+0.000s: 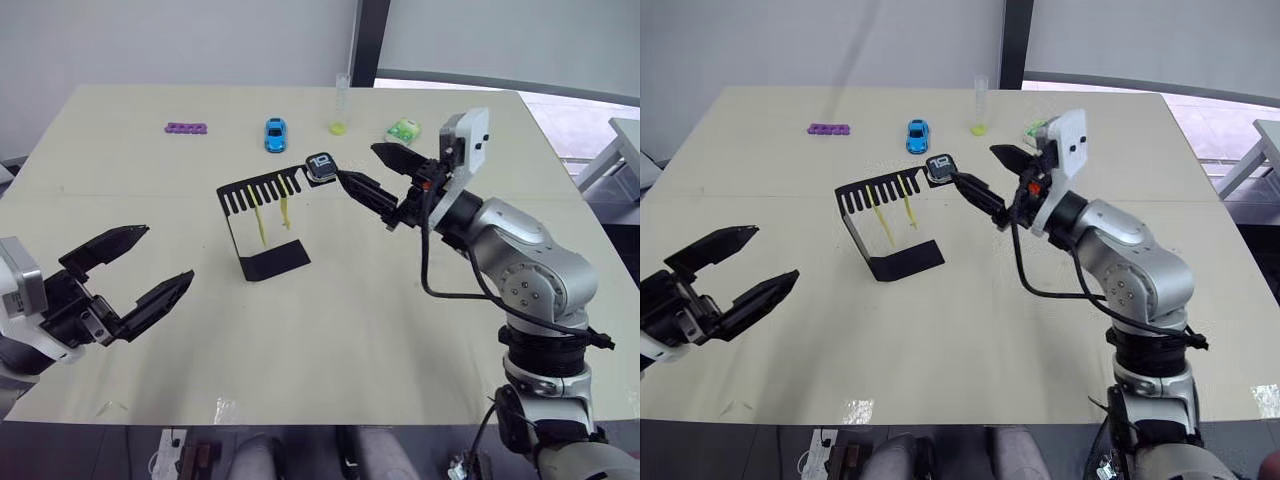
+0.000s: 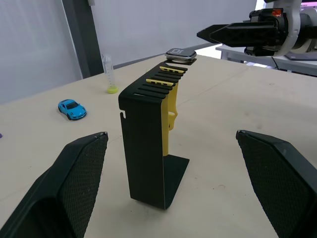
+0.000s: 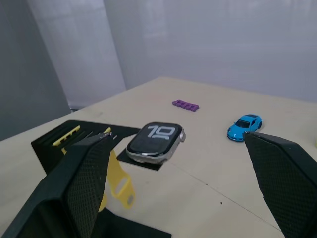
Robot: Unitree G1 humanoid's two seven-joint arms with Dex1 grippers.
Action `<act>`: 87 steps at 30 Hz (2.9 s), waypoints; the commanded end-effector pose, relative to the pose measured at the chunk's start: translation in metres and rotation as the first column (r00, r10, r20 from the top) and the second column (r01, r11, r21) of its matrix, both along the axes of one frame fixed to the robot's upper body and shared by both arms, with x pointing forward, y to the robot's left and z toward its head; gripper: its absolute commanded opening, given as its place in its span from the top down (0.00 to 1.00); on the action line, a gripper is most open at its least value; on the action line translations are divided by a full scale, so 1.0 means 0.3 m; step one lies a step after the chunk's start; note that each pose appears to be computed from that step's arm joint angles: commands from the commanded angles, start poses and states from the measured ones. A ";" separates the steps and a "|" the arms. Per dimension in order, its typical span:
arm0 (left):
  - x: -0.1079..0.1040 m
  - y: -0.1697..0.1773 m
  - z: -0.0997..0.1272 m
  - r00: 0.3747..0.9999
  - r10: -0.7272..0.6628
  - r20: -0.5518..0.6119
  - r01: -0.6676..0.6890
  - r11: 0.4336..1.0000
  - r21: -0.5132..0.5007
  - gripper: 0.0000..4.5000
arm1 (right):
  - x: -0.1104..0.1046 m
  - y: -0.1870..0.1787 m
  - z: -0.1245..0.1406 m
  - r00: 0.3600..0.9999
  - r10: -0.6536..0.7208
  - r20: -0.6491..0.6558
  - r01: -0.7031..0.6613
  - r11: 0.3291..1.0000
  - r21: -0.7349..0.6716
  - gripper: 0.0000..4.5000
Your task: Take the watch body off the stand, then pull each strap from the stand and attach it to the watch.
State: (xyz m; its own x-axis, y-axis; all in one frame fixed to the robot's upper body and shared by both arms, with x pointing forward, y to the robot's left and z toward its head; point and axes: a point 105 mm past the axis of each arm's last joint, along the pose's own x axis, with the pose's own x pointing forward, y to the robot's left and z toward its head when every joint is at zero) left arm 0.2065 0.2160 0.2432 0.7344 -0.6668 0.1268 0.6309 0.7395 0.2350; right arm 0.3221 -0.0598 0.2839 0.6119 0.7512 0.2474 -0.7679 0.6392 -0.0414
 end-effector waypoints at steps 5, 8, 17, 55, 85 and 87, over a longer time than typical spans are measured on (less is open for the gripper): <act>0.006 -0.038 -0.007 0.999 -0.052 -0.001 0.052 0.999 0.014 0.01 | -0.048 0.082 0.052 0.991 -0.113 0.065 0.113 0.994 0.008 0.00; 0.010 -0.047 -0.008 0.998 -0.065 -0.004 0.065 0.998 0.014 0.01 | -0.040 0.095 0.047 0.987 -0.150 0.059 0.150 0.989 0.003 0.00; 0.017 -0.061 -0.008 0.997 -0.082 -0.005 0.082 0.997 0.013 0.01 | -0.018 0.141 0.037 0.982 -0.177 0.061 0.179 0.983 -0.030 0.00; 0.004 -0.067 -0.020 0.998 -0.066 -0.025 0.067 0.997 0.033 0.01 | 0.021 0.217 0.024 0.987 -0.157 0.038 0.157 0.987 -0.013 0.00; -0.001 -0.066 -0.025 0.998 -0.052 -0.020 0.053 0.998 0.041 0.00 | -0.032 0.179 0.135 0.982 -0.096 0.165 0.073 0.987 0.141 0.67; 0.003 -0.077 -0.024 0.997 -0.077 -0.021 0.078 0.996 0.046 0.00 | -0.034 0.102 0.152 0.964 -0.133 0.228 0.104 0.985 0.135 0.67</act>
